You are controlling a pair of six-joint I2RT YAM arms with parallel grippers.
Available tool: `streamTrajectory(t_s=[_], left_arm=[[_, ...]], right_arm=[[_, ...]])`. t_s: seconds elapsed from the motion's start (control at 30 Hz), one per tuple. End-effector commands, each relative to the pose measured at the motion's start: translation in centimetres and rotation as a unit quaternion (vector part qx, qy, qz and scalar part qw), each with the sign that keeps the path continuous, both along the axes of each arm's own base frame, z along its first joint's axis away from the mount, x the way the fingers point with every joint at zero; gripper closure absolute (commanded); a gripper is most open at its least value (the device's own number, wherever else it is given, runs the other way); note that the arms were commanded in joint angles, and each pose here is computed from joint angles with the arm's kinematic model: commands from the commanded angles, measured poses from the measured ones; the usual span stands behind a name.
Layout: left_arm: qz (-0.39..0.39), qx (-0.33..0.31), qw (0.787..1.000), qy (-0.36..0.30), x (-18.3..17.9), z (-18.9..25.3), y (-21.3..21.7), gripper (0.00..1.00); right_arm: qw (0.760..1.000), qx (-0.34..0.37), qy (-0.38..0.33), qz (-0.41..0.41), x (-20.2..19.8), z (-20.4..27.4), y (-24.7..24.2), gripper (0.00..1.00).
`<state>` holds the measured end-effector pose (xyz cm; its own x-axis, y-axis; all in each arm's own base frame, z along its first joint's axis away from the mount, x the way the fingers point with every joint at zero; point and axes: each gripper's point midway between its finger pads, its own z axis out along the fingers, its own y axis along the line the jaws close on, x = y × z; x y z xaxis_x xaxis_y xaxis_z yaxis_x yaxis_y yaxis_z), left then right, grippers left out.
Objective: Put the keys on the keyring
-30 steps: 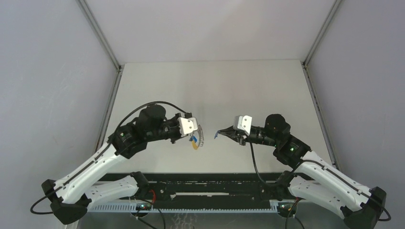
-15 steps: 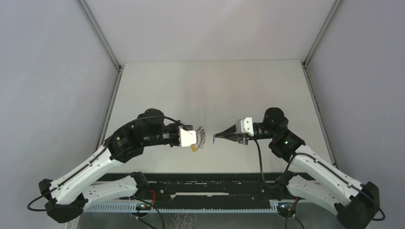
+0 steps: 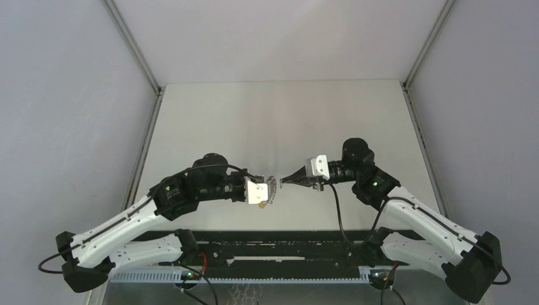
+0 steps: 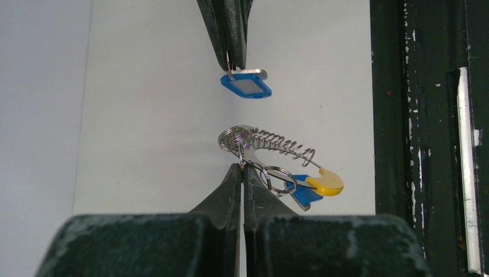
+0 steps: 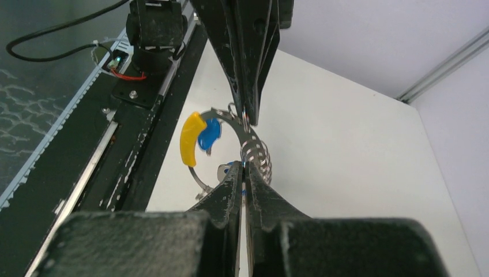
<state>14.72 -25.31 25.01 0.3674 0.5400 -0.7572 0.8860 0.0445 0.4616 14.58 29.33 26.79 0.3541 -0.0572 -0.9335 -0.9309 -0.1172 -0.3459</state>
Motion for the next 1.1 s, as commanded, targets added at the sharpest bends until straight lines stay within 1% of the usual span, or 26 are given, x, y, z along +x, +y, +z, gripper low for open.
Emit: streamTrajectory(t_s=[0.0,0.23,0.4,0.47,0.53,0.6,0.7,0.77,0.93,1.07], left_arm=[[0.016,-0.033,0.999,-0.023,0.8,1.4,-0.7,1.00],[0.026,-0.025,0.999,-0.026,1.1,0.9,-0.7,1.00],[0.033,-0.022,0.999,-0.028,1.3,0.8,-0.6,1.00],[0.055,-0.019,0.998,-0.030,1.7,1.1,0.1,1.00],[0.109,-0.012,0.993,-0.036,2.8,1.4,1.5,1.00],[0.176,-0.006,0.984,-0.037,4.0,1.7,3.4,1.00],[0.274,-0.002,0.960,-0.050,5.4,1.9,6.9,1.00],[0.324,-0.012,0.944,-0.061,5.7,2.2,9.0,1.00],[0.399,-0.059,0.911,-0.089,5.8,3.2,13.2,1.00],[0.445,-0.085,0.885,-0.111,5.7,4.6,16.1,1.00]], right_arm=[[1.000,-0.005,-0.028,-0.009,0.1,1.5,0.7,1.00],[0.999,-0.007,-0.039,-0.003,-0.7,1.7,0.9,1.00],[0.999,-0.017,-0.037,-0.023,-0.3,1.6,0.9,1.00],[0.998,-0.032,-0.015,-0.052,0.6,0.9,0.9,1.00],[0.994,-0.059,0.017,-0.088,1.1,-0.2,1.1,1.00],[0.989,-0.089,0.044,-0.106,0.7,-1.6,1.5,1.00],[0.982,-0.125,0.067,-0.125,-0.2,-3.4,2.3,1.00],[0.974,-0.151,0.095,-0.138,-0.4,-4.7,2.1,1.00],[0.946,-0.216,0.157,-0.185,-0.7,-8.1,0.3,1.00],[0.918,-0.281,0.199,-0.196,-2.1,-11.0,-1.2,1.00]])
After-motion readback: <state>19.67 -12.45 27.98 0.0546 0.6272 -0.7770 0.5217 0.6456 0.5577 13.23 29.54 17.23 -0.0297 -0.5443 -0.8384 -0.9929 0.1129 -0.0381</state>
